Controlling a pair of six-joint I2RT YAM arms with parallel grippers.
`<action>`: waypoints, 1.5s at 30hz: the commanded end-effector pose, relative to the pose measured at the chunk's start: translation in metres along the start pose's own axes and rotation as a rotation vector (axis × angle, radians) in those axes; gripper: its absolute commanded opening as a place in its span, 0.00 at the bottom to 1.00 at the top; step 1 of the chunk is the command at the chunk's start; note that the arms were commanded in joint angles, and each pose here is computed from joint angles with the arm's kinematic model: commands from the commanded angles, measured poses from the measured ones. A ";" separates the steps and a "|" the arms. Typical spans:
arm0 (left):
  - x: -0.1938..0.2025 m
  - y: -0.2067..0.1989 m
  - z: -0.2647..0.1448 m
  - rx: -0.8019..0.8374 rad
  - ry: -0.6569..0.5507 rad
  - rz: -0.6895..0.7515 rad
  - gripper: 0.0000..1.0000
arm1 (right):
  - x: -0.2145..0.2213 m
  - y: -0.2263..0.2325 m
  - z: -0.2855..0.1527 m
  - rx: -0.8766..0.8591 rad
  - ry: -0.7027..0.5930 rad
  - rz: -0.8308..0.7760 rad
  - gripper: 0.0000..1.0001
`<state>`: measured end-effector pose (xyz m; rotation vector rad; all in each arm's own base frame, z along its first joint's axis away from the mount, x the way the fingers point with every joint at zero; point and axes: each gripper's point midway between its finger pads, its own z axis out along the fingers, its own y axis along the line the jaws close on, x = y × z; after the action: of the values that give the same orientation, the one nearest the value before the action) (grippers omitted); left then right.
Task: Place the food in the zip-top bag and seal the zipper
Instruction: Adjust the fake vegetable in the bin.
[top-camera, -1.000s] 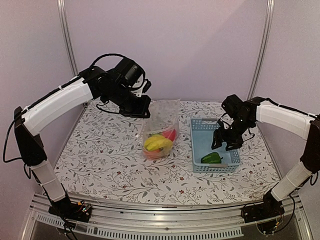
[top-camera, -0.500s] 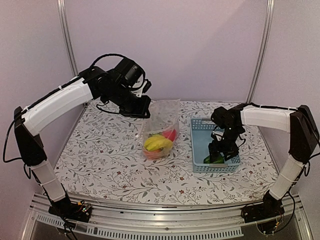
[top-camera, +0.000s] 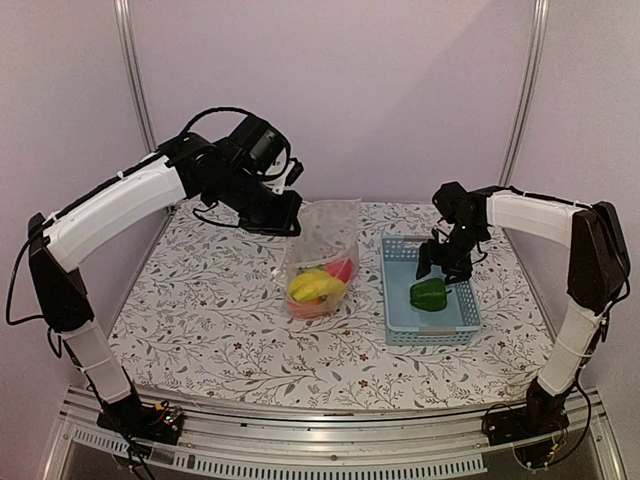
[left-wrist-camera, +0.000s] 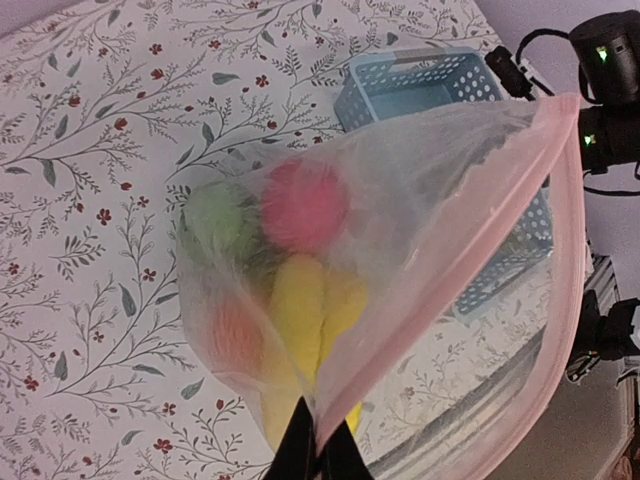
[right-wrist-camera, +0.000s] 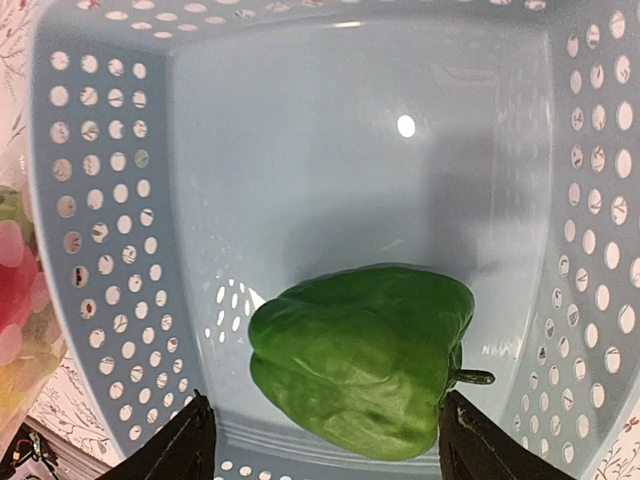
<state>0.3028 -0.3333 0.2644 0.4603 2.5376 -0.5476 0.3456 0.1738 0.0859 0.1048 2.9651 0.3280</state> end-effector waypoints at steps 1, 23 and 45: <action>-0.006 0.003 -0.006 0.009 -0.030 -0.002 0.02 | -0.016 0.010 -0.031 -0.021 -0.097 -0.049 0.75; 0.002 0.000 -0.007 0.041 -0.005 0.025 0.03 | -0.012 0.023 0.018 -0.131 0.018 -0.159 0.85; 0.007 -0.003 0.000 0.073 -0.001 0.012 0.04 | 0.028 -0.005 0.008 0.116 0.115 -0.242 0.89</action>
<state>0.2928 -0.3364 0.2524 0.5095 2.5435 -0.6109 0.3225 0.1796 0.0868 -0.2562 3.0069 0.2557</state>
